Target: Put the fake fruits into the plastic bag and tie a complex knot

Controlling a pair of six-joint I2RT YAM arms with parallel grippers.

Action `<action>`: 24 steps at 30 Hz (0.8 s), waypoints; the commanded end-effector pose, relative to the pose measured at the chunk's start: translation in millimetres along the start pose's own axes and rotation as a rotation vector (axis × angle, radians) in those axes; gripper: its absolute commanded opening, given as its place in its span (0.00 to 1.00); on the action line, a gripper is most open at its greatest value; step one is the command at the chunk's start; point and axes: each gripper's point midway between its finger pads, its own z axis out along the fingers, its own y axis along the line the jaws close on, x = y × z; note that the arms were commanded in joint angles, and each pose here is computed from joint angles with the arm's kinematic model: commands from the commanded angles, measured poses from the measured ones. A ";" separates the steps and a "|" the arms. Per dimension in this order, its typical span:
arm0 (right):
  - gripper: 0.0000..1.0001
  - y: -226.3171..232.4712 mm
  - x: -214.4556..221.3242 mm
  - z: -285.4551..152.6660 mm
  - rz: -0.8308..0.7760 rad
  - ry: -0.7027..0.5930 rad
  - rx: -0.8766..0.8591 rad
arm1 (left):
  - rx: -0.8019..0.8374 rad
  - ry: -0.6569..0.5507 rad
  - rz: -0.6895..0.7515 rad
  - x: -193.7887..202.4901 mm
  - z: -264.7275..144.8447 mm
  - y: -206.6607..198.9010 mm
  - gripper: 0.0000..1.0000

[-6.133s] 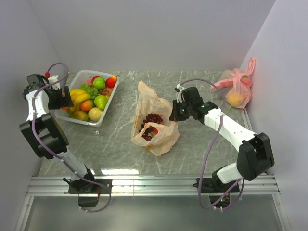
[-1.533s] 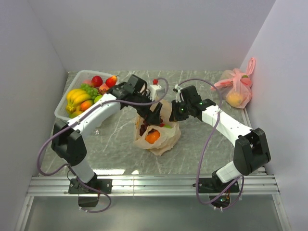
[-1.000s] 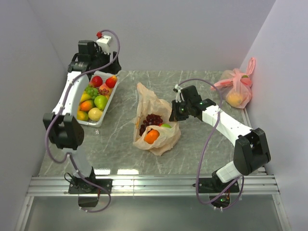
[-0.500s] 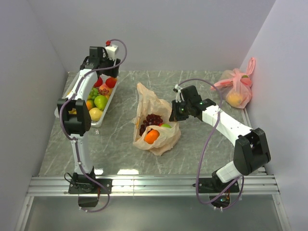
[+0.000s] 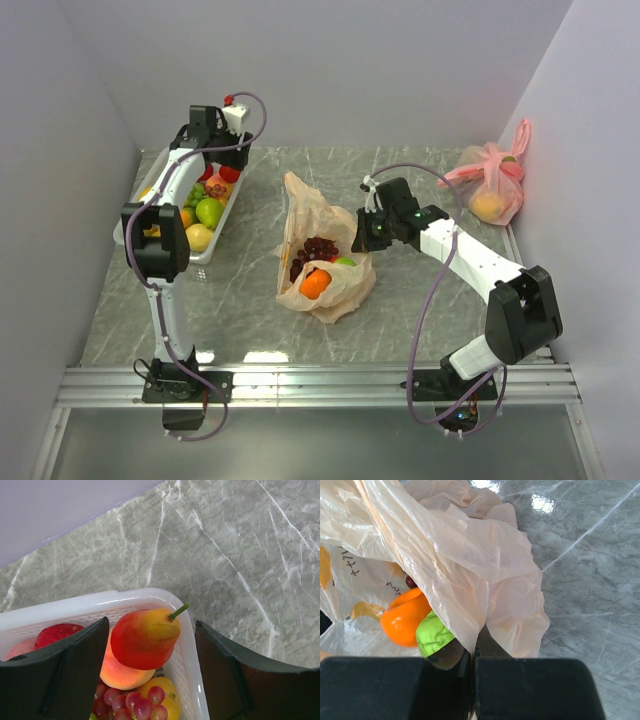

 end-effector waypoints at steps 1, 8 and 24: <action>0.00 3.6 -15.0 -7.5 -0.015 -0.043 -0.010 | -0.006 -0.033 0.000 -10.1 -3.1 3.0 0.75; 0.00 4.9 -12.8 -8.4 -0.019 -0.044 -0.017 | -0.069 -0.005 -0.021 3.9 9.4 27.1 0.64; 0.00 3.6 -13.6 -7.9 -0.018 -0.041 -0.014 | -0.050 -0.029 -0.057 -2.9 -1.6 33.7 0.39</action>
